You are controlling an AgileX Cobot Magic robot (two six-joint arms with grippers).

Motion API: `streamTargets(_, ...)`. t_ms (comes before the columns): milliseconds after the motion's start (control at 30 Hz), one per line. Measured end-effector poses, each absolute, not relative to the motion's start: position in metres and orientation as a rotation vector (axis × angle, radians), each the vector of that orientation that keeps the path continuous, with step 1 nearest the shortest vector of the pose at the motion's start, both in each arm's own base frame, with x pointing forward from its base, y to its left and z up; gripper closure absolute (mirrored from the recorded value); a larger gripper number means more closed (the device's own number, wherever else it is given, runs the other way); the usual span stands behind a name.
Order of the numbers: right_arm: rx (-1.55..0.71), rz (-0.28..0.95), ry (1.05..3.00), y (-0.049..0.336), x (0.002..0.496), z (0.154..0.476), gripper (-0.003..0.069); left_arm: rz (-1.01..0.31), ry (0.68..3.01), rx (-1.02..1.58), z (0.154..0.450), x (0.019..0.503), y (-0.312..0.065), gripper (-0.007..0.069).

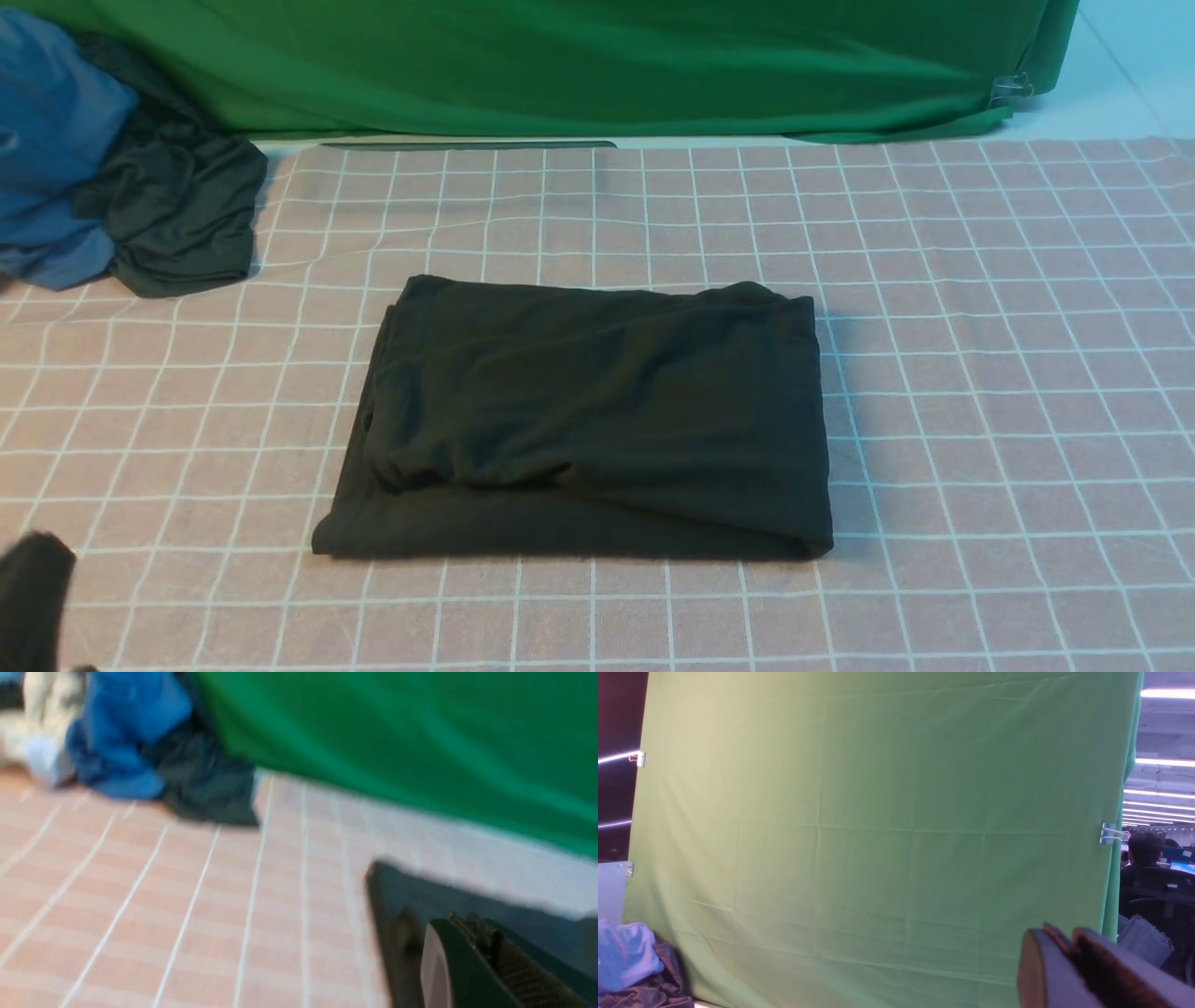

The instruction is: Fold a long-sleeved shirt over a pink coffee tablecloth.

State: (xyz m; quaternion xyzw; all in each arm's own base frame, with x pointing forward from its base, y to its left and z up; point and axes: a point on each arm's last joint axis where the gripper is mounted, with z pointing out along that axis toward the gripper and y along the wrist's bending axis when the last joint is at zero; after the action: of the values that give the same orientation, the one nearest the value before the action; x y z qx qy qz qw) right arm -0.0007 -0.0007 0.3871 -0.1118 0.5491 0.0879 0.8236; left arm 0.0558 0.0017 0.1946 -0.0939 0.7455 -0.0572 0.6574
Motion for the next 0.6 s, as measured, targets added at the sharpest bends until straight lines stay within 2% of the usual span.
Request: streamTargets(600, -0.238, 0.187, 1.168, -0.0007, -0.0007, 0.387, 0.0505, -0.168, 1.726, -0.161, 0.189, 0.0555, -0.0015, 0.0611)
